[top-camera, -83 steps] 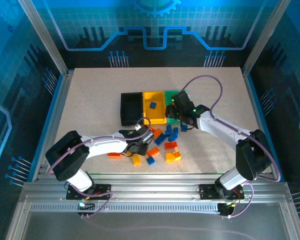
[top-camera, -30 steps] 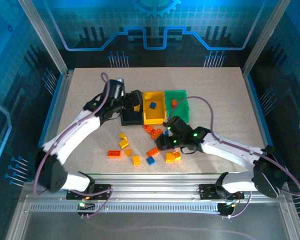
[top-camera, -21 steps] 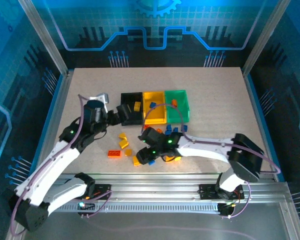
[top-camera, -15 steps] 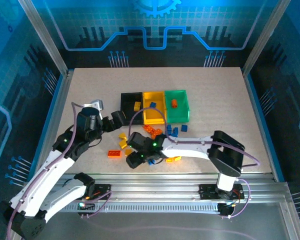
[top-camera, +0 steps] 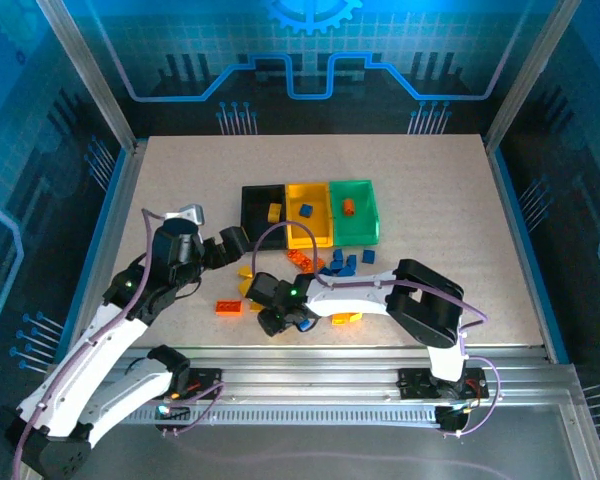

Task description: Sort the legos into containers by color

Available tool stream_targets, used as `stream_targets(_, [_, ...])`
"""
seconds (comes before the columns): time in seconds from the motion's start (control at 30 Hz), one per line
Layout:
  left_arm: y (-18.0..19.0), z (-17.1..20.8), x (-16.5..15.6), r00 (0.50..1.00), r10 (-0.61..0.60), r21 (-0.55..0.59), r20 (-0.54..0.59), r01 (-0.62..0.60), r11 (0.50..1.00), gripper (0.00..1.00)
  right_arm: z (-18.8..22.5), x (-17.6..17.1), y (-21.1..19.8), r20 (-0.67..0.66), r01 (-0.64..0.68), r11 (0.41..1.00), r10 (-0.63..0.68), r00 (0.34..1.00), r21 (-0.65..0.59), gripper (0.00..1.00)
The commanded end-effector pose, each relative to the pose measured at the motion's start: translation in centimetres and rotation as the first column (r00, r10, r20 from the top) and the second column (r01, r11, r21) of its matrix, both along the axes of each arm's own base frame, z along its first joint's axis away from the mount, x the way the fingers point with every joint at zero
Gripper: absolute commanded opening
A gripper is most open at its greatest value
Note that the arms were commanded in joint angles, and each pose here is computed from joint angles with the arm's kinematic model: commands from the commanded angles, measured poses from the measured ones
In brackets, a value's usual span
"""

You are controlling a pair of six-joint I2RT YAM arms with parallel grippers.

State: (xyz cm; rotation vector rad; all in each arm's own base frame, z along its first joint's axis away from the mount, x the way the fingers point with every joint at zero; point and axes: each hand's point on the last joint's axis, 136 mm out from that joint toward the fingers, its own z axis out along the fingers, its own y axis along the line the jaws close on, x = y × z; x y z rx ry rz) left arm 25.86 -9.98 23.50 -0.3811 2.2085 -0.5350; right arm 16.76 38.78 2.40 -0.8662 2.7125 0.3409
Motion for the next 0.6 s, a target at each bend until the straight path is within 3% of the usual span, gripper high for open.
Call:
stream_targets(0.0, [0.7,-0.3,-0.2,1.000,0.029,0.007,-0.001,-0.029,1.000,0.99,1.7,0.1,0.0,0.047,0.000,0.999,-0.002,0.999,0.036,0.38])
stream_targets(0.1, [0.8,-0.5,-0.4,1.000,0.028,0.010,-0.004,-0.028,1.000,0.99,4.0,1.4,-0.5,0.092,0.022,0.996,-0.030,0.995,0.092,0.34])
stream_targets(0.33, [0.7,-2.5,-1.0,0.999,0.023,0.001,-0.048,-0.023,1.000,0.99,11.8,9.4,-1.9,0.204,0.117,0.967,-0.164,0.965,0.225,0.34])
stream_targets(0.57, [0.4,-5.3,-1.9,0.993,0.019,-0.031,-0.115,-0.023,0.999,0.99,11.9,17.8,-1.0,0.210,0.215,0.952,-0.261,0.942,0.216,0.35])
